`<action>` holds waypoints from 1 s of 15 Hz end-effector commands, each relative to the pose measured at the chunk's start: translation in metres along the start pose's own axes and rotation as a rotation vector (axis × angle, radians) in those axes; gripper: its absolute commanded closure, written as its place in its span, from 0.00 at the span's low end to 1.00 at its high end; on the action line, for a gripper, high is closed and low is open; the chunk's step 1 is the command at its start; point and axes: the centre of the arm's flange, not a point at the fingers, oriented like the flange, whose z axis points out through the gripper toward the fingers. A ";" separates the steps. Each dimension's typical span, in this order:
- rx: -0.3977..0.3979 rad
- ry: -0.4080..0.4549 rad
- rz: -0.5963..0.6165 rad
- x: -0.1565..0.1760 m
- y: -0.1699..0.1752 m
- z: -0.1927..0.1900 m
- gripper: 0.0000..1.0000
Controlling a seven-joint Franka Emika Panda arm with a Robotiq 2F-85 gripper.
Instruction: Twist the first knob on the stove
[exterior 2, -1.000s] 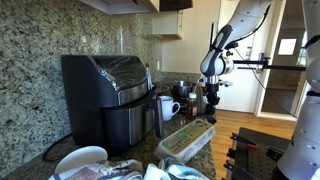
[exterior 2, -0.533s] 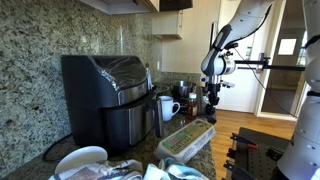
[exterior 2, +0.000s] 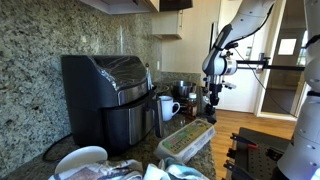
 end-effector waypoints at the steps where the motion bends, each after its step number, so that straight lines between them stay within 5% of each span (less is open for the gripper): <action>1: 0.054 0.001 0.059 0.018 -0.035 0.052 0.93; 15: 0.023 0.051 0.154 0.013 -0.030 0.044 0.93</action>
